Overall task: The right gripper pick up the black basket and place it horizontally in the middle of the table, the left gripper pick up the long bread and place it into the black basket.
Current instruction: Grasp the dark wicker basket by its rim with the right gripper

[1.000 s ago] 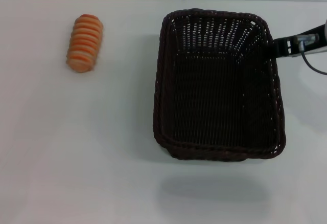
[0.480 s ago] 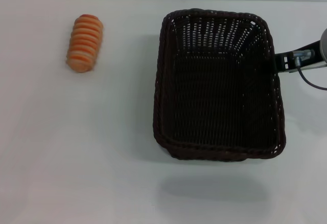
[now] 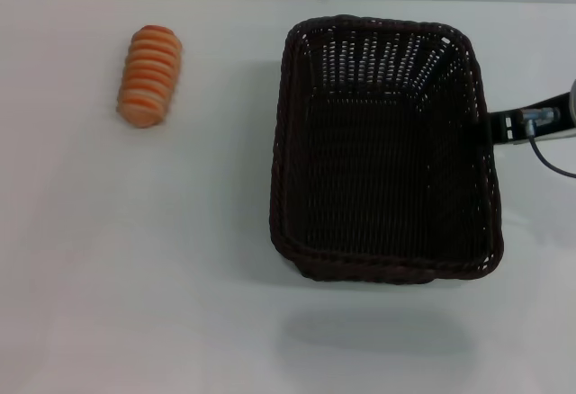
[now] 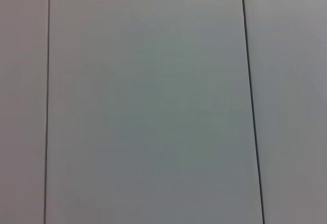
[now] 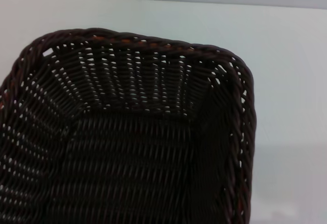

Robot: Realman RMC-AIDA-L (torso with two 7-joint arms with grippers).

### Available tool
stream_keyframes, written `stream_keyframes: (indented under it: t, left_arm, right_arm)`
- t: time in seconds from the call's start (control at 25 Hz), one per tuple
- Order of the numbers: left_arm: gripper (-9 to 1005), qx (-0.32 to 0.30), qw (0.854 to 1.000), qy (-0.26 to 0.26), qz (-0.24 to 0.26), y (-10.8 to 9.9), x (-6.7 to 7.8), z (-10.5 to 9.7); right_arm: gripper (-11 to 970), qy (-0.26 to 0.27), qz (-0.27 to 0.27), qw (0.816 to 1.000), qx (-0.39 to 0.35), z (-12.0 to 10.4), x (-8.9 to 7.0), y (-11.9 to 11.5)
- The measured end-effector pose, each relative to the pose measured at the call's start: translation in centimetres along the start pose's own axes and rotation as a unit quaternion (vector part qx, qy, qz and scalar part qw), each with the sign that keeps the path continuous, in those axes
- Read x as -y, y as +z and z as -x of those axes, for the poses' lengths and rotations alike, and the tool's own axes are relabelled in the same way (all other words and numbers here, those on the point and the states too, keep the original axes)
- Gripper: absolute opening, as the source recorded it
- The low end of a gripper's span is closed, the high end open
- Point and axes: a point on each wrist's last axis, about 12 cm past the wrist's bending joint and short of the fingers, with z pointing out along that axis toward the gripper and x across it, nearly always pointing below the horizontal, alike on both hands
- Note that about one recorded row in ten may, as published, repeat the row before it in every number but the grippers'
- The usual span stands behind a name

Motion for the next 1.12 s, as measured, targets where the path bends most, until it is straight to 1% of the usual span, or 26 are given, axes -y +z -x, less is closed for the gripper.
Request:
stream_keyframes:
  t: [0.08, 0.4, 0.56, 0.8, 1.12]
  left_arm:
    - [839, 0.000, 1.000, 0.001, 0.000, -0.1, 0.0, 0.0]
    - [839, -0.001, 1.000, 0.003, 0.000, -0.1, 0.0, 0.0]
    - [839, 0.000, 1.000, 0.004, -0.001, -0.1, 0.0, 0.0]
    - [839, 0.000, 1.000, 0.004, -0.001, -0.3, 0.0, 0.0]
    - [838, -0.002, 1.000, 0.003, 0.000, -0.4, 0.0, -0.1]
  right_arm:
    - [640, 0.000, 0.001, 1.000, 0.001, -0.2, 0.0, 0.1]
    - [641, -0.018, 0.011, 1.000, 0.012, -0.4, -0.9, 0.8]
    - [640, -0.021, 0.012, 1.000, 0.012, -0.5, -1.1, 1.1]
    - [640, -0.015, 0.012, 1.000, 0.009, -1.1, -0.8, 1.9]
    - [641, -0.014, 0.015, 1.000, 0.016, -1.3, -0.8, 2.2]
